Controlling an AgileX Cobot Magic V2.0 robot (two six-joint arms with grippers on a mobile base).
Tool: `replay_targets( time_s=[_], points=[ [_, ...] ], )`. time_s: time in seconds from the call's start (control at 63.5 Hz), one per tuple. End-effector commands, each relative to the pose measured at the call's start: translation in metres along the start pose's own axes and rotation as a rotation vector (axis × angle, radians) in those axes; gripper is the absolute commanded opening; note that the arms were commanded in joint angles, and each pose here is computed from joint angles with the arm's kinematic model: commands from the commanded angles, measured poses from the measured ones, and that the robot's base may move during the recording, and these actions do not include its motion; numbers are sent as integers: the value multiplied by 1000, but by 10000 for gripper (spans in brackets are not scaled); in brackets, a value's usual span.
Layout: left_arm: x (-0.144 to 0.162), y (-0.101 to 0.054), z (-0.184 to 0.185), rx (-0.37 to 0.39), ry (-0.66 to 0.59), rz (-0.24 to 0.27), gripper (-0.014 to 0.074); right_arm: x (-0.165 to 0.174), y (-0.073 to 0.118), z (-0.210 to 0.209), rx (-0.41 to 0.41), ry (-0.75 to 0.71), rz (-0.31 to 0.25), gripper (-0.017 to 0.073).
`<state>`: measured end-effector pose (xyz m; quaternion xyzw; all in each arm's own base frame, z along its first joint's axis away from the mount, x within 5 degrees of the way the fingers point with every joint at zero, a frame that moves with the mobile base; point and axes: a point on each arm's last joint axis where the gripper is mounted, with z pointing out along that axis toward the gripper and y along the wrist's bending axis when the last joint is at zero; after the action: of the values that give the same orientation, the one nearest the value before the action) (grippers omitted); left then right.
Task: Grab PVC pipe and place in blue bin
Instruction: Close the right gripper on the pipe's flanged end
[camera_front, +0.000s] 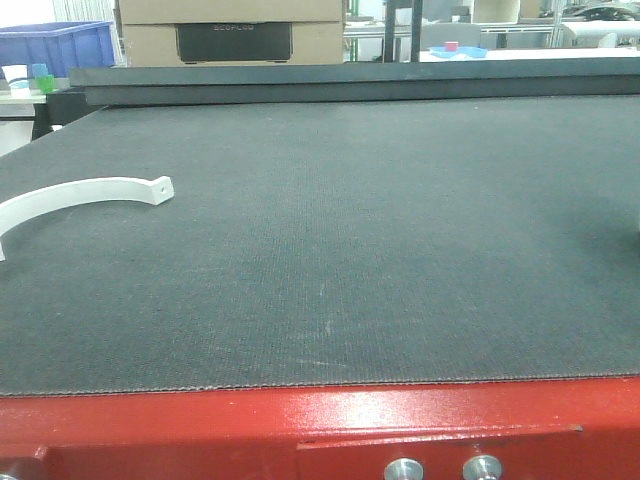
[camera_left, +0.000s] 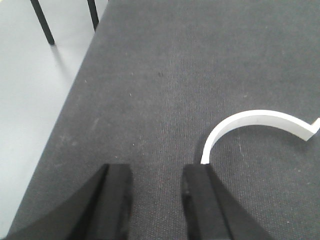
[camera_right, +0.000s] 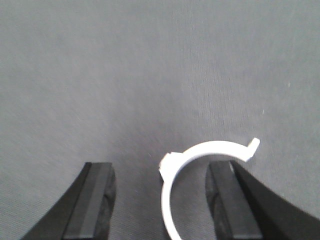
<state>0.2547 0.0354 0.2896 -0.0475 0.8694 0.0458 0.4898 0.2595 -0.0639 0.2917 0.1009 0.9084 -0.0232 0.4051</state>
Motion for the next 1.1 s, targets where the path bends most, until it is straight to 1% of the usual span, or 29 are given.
replay_targets(
  time_s=[0.0,0.094,0.283,0.456,0.614,0.693,0.85,1.086],
  points=[
    [-3,0,5,2,4,-17,231,1,-3,12,19,22,-42,297],
    [0,0,10,3,21,-17,234,5,-4,25,27,70,-61,297],
    [4,0,18,3,42,-16,234,16,-6,50,26,160,-65,302],
    [-1,-1,18,5,-6,-17,234,26,-8,67,23,226,-64,302],
    [-3,-1,18,5,-35,-17,234,33,-9,81,27,274,-82,302],
    [-4,-1,18,6,-41,-17,234,36,-11,86,32,294,-102,302],
    [-6,-1,18,6,-63,-17,234,38,-11,90,36,294,-110,302],
    [-6,-1,18,6,-63,-17,234,44,-12,102,37,315,-116,302]
  ],
)
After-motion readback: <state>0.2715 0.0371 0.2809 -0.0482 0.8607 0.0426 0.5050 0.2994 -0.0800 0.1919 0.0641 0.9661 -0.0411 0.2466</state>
